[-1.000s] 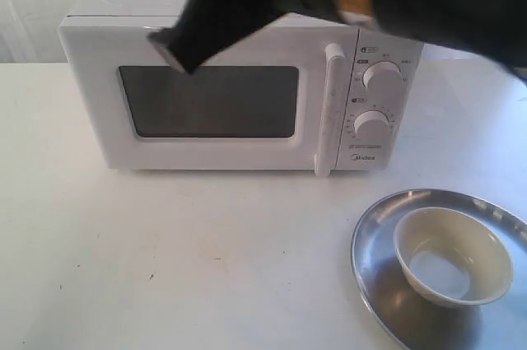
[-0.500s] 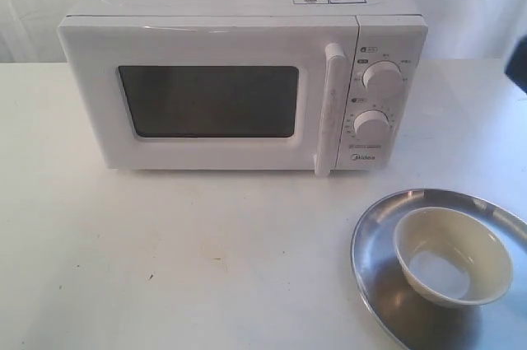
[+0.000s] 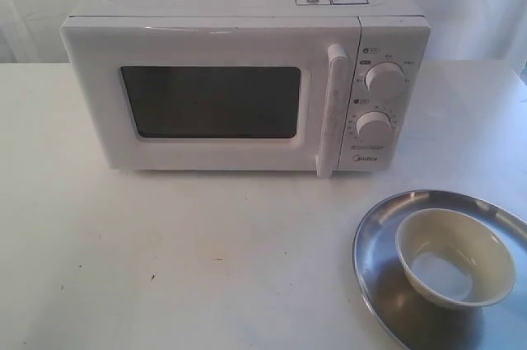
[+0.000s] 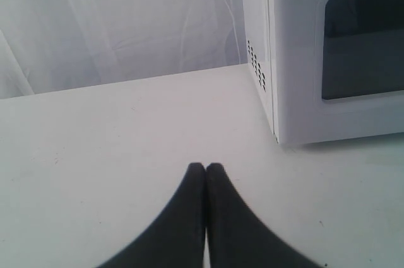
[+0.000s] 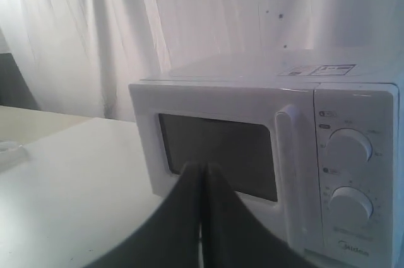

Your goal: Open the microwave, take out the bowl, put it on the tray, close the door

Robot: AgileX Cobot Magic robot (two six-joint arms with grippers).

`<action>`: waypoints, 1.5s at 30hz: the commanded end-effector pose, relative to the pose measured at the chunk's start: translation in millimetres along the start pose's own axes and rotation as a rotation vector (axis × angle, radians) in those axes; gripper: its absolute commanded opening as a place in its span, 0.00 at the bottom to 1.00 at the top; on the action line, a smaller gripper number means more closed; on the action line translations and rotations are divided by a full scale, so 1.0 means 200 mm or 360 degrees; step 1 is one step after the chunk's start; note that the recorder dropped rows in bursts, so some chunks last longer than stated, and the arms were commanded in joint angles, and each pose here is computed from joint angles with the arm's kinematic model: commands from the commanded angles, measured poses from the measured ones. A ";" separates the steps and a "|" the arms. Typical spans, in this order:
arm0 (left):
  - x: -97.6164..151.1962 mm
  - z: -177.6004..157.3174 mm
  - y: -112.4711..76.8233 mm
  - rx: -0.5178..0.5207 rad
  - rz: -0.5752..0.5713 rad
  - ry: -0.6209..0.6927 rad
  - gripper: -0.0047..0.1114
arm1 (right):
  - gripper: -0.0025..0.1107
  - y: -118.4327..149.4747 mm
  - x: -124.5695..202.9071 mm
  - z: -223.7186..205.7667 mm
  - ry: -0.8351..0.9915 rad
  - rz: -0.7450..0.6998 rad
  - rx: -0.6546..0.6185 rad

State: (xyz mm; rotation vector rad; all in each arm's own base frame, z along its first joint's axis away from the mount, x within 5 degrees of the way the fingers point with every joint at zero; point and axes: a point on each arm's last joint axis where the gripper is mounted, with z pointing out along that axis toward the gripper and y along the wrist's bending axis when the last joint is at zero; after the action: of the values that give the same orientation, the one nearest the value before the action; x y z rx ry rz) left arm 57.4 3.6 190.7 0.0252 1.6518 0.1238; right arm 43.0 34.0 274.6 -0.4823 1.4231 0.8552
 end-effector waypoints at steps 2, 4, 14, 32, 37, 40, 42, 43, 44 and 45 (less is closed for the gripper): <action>-0.01 0.00 0.00 0.0000 -0.0012 -0.0016 0.04 | 0.02 0.03 0.00 0.00 -0.0021 0.0024 -0.0109; -0.01 0.00 0.00 0.0000 -0.0012 -0.0016 0.04 | 0.02 0.03 0.00 -0.01 -0.0022 0.0024 -0.0120; -0.01 0.00 0.00 0.0000 -0.0012 -0.0016 0.04 | 0.02 0.05 0.00 -0.01 -0.0032 0.0063 -0.0199; -0.01 0.00 0.00 0.0000 -0.0012 -0.0016 0.04 | 0.02 0.07 -0.01 -0.01 -0.0039 0.0058 -0.0243; -0.01 0.00 0.00 0.0000 -0.0012 -0.0016 0.04 | 0.02 0.09 -0.01 -0.01 -0.0062 -0.0049 -0.0314; -0.01 0.00 0.00 0.0000 -0.0012 -0.0016 0.04 | 0.02 0.06 -0.01 -0.01 -0.0039 -0.0012 -0.0218; -0.01 0.00 0.00 0.0000 -0.0012 -0.0016 0.04 | 0.02 0.06 0.00 -0.01 -0.0016 0.0154 -0.0206; -0.01 0.00 0.00 0.0000 -0.0012 -0.0016 0.04 | 0.02 0.06 0.00 -0.01 -0.0013 0.0194 -0.0214; -0.01 0.00 0.00 0.0000 -0.0012 -0.0016 0.04 | 0.02 0.06 0.00 -0.01 -0.0013 0.0206 -0.0217; -0.01 0.00 0.00 0.0000 -0.0012 -0.0016 0.04 | 0.02 0.06 0.00 -0.01 -0.0015 0.0197 -0.0216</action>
State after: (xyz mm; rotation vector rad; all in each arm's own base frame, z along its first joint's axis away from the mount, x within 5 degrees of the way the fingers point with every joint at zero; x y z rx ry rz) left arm 57.4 3.6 190.7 0.0252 1.6518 0.1238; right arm 32.8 41.0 278.6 -0.5250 1.3868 1.0338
